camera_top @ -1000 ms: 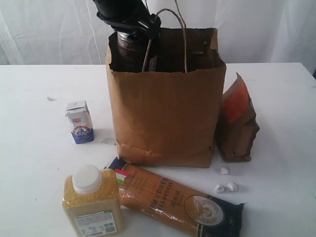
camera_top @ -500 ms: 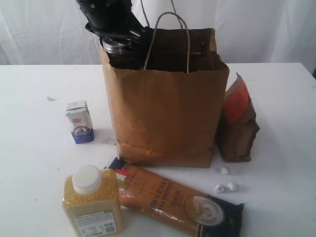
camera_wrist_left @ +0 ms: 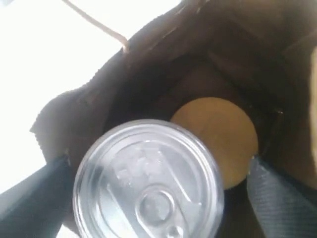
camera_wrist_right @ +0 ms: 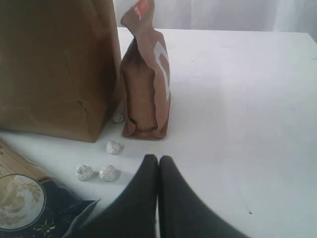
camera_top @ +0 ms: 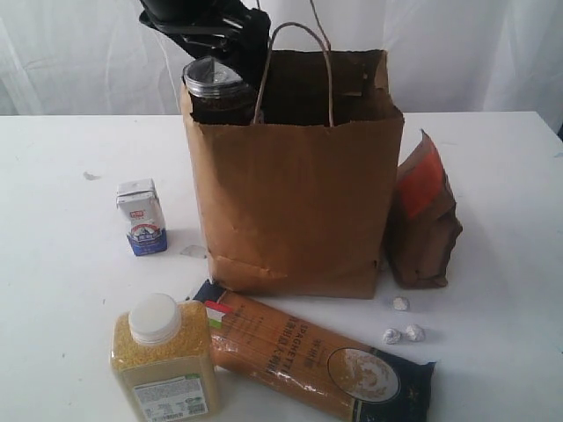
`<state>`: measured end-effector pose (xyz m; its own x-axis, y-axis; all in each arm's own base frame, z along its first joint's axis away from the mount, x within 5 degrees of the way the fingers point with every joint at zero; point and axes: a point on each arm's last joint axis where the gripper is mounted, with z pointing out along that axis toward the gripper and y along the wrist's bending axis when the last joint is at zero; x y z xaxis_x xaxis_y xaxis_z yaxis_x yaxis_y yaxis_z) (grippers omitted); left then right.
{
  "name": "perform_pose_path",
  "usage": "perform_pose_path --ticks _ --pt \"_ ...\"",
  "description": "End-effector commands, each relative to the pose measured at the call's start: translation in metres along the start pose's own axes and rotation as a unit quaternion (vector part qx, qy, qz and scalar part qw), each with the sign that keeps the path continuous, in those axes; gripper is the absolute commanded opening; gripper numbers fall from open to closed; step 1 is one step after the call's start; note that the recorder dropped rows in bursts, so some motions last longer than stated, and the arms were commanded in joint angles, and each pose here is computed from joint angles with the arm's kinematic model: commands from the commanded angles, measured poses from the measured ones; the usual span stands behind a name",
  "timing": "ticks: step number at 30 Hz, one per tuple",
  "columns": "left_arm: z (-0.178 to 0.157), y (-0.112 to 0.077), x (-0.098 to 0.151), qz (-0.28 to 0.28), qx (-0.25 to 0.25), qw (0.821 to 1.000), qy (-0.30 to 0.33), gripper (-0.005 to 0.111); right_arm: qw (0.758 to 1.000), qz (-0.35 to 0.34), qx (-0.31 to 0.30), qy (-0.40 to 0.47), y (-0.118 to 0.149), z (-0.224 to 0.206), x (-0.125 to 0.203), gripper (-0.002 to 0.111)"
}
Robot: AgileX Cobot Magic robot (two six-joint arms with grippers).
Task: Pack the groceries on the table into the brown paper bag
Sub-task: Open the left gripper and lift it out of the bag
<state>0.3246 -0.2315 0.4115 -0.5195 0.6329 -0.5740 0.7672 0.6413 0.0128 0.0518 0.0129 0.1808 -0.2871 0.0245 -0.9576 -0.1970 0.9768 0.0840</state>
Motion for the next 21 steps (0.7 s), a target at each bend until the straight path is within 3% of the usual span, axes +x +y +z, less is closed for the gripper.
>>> perform_pose_path --ticks 1,21 --pt "-0.019 -0.006 -0.001 -0.003 0.010 1.000 -0.016 0.093 1.000 -0.002 0.002 -0.006 0.000 0.000 0.000 0.000" --pt "-0.044 -0.012 0.002 0.001 0.009 0.999 -0.035 0.091 1.000 0.009 0.002 -0.006 0.000 0.000 0.000 0.000"
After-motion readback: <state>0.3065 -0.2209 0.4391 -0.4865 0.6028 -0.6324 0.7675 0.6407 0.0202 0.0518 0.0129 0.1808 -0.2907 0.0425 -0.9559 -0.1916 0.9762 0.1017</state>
